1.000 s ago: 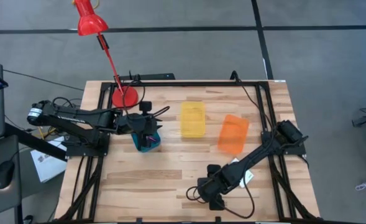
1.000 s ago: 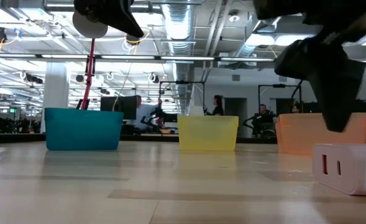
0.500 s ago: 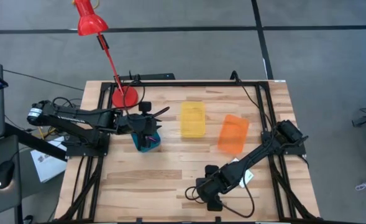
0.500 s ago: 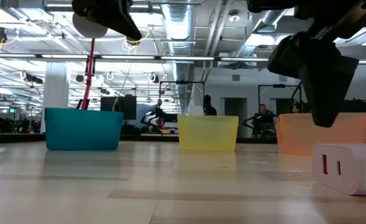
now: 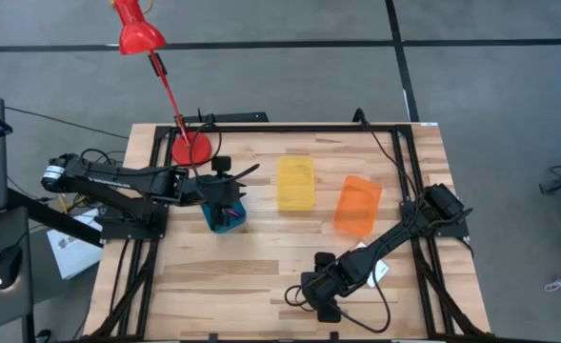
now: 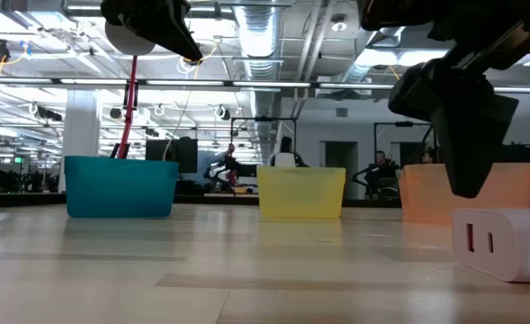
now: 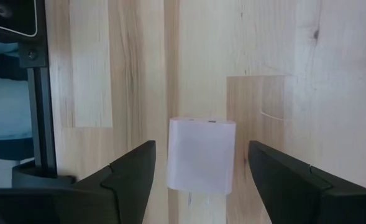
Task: Pick and place items into bin
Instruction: Put the pink charger adapter into the yellow bin
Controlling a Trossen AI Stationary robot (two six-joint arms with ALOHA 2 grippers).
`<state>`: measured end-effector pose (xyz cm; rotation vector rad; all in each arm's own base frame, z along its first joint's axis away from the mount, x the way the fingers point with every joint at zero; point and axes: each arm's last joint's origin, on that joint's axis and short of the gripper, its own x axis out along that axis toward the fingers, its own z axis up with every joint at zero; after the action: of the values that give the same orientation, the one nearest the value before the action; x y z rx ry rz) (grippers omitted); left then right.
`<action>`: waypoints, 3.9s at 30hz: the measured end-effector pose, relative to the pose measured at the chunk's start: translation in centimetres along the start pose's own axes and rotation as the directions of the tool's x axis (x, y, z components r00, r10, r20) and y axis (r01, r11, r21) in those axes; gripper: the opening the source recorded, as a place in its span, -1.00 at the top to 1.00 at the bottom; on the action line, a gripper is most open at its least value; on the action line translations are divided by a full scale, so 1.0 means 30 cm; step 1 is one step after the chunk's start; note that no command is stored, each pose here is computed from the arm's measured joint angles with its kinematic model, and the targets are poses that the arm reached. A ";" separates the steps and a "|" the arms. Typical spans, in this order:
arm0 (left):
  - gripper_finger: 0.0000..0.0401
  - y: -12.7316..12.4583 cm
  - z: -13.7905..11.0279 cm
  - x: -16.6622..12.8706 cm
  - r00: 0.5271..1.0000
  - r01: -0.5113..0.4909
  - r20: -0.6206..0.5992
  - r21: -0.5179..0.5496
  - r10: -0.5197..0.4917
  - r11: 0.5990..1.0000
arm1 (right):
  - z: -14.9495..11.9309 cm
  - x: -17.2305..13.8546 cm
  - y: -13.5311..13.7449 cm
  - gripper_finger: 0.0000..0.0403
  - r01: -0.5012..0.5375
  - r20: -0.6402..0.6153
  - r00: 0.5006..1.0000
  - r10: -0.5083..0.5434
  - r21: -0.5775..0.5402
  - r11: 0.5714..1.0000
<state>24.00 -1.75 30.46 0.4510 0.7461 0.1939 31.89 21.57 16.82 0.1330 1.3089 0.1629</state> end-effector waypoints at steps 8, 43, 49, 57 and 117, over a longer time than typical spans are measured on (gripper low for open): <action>0.57 0.000 0.000 0.000 1.000 0.000 0.000 -0.001 0.000 1.000 | -0.003 0.083 0.025 -0.24 -0.031 -0.020 0.999 0.031 -0.015 0.999; 0.57 -0.008 -0.008 0.006 0.999 0.039 -0.010 -0.030 -0.039 0.999 | -0.076 -0.012 0.083 -0.24 0.034 -0.308 0.938 -0.162 -0.383 0.923; 0.57 -0.008 -0.009 0.006 0.999 0.039 -0.011 -0.036 -0.040 0.999 | -0.089 -0.047 0.084 -0.24 0.078 -0.369 0.905 -0.209 -0.339 0.937; 0.57 -0.008 -0.009 0.006 0.999 0.040 -0.010 -0.036 -0.040 0.999 | -0.079 -0.044 0.088 -0.24 0.119 -0.347 0.918 -0.192 -0.220 0.968; 0.57 -0.014 -0.011 0.006 0.996 0.084 -0.008 -0.031 -0.085 0.996 | -0.161 0.048 0.011 -0.24 0.224 -0.478 0.863 -0.163 0.071 0.972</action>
<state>23.91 -1.95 29.96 0.3892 0.7691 0.1281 27.58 22.20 14.28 0.0671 1.8119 -0.0673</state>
